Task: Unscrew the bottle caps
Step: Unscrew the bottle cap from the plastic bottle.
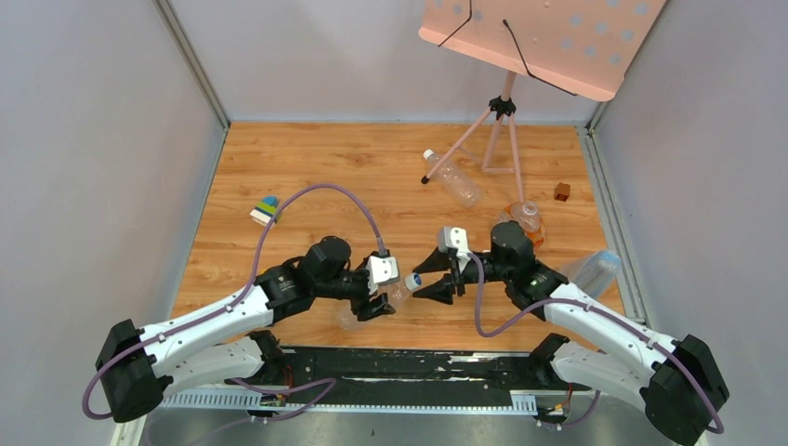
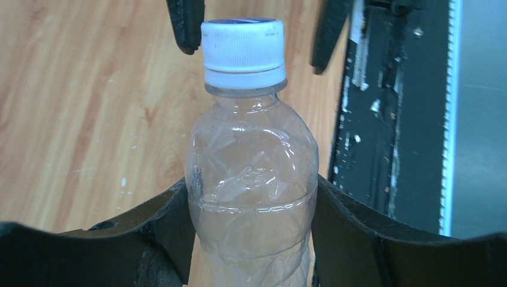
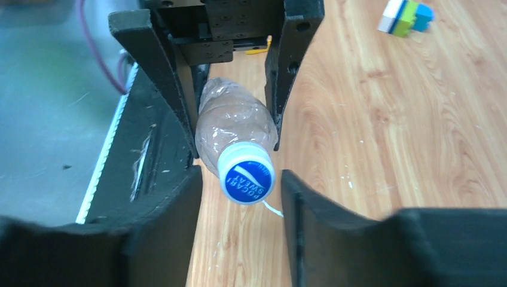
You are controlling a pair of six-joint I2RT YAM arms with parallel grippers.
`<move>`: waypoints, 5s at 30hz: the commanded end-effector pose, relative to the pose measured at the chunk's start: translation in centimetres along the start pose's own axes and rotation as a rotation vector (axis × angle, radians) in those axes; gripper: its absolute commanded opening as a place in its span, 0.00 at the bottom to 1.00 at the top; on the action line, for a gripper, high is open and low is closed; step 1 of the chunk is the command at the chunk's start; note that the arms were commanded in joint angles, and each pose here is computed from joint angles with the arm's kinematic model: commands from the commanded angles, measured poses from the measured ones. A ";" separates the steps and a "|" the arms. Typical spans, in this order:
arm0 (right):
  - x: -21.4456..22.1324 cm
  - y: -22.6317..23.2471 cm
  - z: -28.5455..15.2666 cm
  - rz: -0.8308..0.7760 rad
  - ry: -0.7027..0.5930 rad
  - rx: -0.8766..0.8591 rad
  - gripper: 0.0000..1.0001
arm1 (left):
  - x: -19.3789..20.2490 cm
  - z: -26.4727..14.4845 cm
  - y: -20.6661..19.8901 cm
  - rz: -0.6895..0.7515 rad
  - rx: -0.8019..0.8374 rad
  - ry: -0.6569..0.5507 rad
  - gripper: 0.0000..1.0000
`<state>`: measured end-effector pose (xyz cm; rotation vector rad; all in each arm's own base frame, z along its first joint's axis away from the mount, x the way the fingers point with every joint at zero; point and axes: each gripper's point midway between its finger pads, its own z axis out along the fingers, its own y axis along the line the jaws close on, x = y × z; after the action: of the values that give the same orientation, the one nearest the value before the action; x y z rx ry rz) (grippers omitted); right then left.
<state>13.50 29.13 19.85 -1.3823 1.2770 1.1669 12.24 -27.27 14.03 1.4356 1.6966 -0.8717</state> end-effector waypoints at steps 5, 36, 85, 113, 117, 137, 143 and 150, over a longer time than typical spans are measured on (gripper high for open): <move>-3.5 -3.8 -0.3 0.471 -0.103 0.310 0.70 | -2.5 -0.8 3.8 0.030 -0.209 -0.081 0.15; -2.3 -6.0 1.0 0.923 0.009 0.403 0.45 | -2.1 -1.1 4.0 0.028 -0.217 -0.037 0.17; -3.1 -4.2 -1.5 0.728 -0.033 0.282 0.00 | -1.5 -0.6 4.4 -0.102 -0.271 -0.080 0.21; -5.1 -5.6 -5.3 0.604 -0.186 0.551 0.71 | -1.8 -0.7 2.9 -0.015 -0.179 -0.091 0.01; -4.6 -5.2 -3.9 0.734 -0.122 0.482 0.68 | -2.2 -0.7 3.4 -0.010 -0.200 -0.098 0.01; -5.1 -6.7 -3.2 0.778 -0.157 0.493 0.67 | -1.7 -0.2 4.1 -0.049 -0.238 -0.108 0.02; -4.6 -6.7 -2.8 0.814 -0.101 0.480 0.68 | -1.8 0.1 4.1 -0.051 -0.235 -0.122 0.02; -4.0 -6.2 -2.5 0.933 -0.064 0.456 0.71 | -1.8 0.0 4.0 -0.045 -0.235 -0.134 0.02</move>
<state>19.81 27.37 22.35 -0.4032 2.0708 1.2895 15.86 -26.98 14.05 1.2031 1.7312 -0.7303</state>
